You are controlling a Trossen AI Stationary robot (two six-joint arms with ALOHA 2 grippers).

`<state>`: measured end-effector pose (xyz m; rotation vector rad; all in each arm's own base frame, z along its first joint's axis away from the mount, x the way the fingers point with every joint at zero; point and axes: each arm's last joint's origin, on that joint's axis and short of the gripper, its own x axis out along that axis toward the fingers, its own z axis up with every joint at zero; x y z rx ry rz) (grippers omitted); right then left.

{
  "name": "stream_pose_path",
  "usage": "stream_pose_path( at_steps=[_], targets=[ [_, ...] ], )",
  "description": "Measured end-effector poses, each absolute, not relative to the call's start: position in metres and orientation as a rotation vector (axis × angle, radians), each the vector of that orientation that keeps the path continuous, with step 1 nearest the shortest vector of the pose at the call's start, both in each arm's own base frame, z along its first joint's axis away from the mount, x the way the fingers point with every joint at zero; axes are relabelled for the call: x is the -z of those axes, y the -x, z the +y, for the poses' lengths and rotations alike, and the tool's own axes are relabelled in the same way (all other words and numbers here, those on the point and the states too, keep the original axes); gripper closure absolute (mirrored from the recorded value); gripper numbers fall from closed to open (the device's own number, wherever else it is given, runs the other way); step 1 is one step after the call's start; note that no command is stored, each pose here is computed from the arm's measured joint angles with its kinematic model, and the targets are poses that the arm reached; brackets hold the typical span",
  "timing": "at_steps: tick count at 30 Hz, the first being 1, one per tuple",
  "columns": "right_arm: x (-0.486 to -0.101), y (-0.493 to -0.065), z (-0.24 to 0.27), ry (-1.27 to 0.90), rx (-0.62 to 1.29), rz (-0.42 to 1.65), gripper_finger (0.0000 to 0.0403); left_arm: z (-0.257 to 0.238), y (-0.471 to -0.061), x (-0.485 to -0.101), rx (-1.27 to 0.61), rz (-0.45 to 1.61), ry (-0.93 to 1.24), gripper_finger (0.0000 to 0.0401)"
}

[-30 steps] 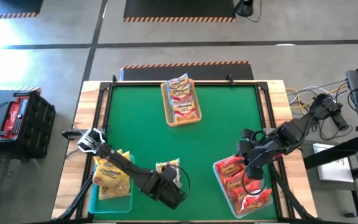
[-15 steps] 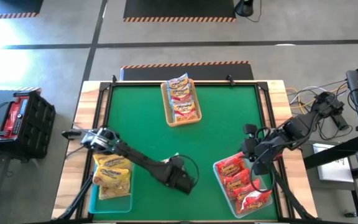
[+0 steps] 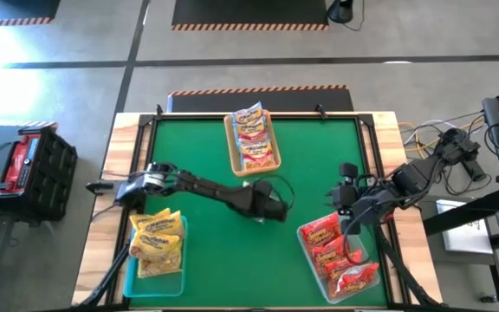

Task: Sort Maruchan noodles
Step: Put the blue noodle pack into the yellow bin

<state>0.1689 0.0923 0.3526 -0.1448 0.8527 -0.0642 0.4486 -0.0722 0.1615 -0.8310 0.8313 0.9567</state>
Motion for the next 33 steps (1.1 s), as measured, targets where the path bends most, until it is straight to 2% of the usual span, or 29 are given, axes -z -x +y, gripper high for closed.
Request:
stream_pose_path(
  at_steps=[5, 9, 17, 23, 33],
  targets=[
    [-0.340, -0.185, 0.086, 0.134, 0.117, 0.838, 0.0307, -0.066, -0.453, -0.190, -0.838, 0.869, 0.786, 0.0401],
    [-0.321, -0.201, 0.076, 0.150, 0.111, 0.801, 0.0307, -0.080, -0.438, -0.195, -0.888, 0.913, 0.766, 0.0401],
    [-0.284, -0.237, 0.028, -0.102, -0.127, 0.683, 0.0307, -0.088, -0.429, -0.186, -0.926, 0.940, 0.796, 0.0401],
    [-0.250, -0.250, -0.024, -0.298, -0.076, 0.725, 0.0305, -0.086, -0.426, -0.191, -0.916, 0.962, 0.766, 0.0401],
    [-0.195, -0.282, -0.072, -0.609, -0.052, 0.760, 0.0241, -0.078, -0.415, -0.180, -0.961, 1.049, 0.731, 0.0401]
  ],
)
